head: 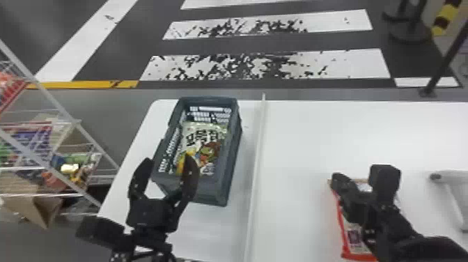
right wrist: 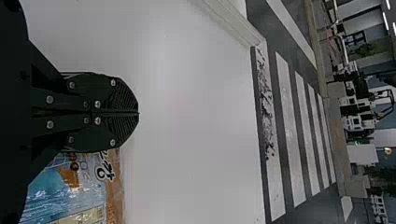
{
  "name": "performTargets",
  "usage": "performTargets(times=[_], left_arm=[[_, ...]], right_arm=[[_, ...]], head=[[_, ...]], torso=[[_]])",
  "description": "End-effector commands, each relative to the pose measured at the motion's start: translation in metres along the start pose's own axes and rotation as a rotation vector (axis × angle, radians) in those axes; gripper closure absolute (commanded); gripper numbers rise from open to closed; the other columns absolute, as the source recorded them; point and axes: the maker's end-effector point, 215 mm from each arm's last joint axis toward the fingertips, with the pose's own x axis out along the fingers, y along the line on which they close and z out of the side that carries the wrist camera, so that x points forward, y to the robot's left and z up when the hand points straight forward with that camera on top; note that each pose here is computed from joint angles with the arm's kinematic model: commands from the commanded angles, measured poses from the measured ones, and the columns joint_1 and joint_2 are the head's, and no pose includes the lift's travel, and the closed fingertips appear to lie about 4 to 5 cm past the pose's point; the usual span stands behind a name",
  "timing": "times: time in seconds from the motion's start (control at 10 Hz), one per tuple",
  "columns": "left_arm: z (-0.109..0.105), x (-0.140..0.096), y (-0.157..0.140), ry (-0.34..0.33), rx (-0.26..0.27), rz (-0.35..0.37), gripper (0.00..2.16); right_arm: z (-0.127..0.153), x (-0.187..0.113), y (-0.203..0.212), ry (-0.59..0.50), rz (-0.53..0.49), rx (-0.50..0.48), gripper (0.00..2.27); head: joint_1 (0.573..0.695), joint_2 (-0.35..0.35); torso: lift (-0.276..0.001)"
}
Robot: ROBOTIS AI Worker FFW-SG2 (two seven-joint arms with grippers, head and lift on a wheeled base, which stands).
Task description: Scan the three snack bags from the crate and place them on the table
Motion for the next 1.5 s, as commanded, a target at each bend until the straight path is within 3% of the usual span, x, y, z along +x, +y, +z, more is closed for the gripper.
performTargets(times=[0.0,0.3,0.8,1.0,1.4], left_arm=[[0.001,0.001,-0.001,-0.002,-0.001,-0.003,0.08],[0.0,0.002,-0.001,-0.003,0.0,-0.004,0.08],[-0.008,0.006,-0.004,0.005,-0.009,-0.014,0.08],[-0.007,0.006,-0.002,-0.006,-0.017,-0.013,0.08],[-0.008,0.005,-0.005,-0.006,-0.023,-0.022,0.08]], right_arm=[[0.009,-0.005,-0.01,-0.022,-0.016,0.016,2.2],[0.041,-0.044,-0.013,-0.091,-0.019,0.044,2.2],[-0.015,-0.109,-0.01,-0.012,-0.044,0.04,2.2],[-0.027,-0.118,-0.026,-0.005,-0.074,0.036,2.2],[-0.034,-0.099,-0.061,-0.028,-0.132,0.045,2.2]], head=[[0.695,0.174],[0.695,0.146],[0.695,0.145],[0.695,0.137],[0.695,0.092]], torso=[[-0.037],[-0.037],[-0.037],[-0.037],[-0.037]])
